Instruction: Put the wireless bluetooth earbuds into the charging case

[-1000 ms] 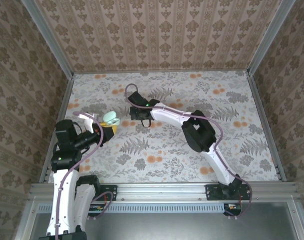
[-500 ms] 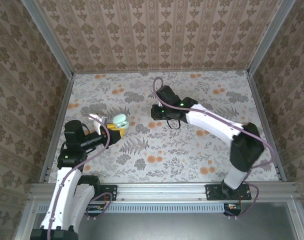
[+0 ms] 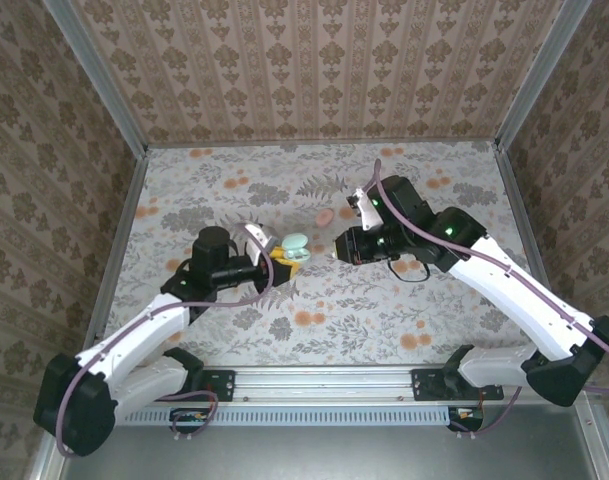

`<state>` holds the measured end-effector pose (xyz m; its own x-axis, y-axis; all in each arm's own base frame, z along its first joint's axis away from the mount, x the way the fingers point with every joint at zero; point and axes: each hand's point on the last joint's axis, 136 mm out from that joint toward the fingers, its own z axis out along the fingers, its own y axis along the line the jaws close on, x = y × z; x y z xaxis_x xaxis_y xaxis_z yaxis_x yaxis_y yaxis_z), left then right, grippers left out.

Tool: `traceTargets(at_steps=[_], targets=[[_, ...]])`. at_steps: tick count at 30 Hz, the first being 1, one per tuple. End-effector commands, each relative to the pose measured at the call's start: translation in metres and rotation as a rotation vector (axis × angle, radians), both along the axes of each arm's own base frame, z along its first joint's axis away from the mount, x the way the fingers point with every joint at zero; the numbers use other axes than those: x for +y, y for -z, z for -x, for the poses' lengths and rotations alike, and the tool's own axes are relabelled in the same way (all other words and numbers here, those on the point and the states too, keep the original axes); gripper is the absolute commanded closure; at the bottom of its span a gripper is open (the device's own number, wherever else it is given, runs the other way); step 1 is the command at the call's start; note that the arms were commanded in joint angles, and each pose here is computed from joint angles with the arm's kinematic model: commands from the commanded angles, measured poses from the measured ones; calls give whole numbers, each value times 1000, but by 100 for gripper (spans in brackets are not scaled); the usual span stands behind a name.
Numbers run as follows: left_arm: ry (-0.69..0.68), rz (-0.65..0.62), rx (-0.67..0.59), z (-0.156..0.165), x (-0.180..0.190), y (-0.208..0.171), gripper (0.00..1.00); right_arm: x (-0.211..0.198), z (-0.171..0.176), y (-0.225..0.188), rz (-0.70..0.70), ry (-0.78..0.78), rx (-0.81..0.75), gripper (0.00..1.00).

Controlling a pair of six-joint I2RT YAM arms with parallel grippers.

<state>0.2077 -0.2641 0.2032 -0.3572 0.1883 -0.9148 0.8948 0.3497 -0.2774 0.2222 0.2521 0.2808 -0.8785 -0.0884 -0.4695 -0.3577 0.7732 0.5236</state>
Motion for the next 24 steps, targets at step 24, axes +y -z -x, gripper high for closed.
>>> traceTargets(at_steps=[24], targets=[[138, 34, -284, 19, -28, -25, 82, 53, -8, 25, -32, -59, 146, 84]])
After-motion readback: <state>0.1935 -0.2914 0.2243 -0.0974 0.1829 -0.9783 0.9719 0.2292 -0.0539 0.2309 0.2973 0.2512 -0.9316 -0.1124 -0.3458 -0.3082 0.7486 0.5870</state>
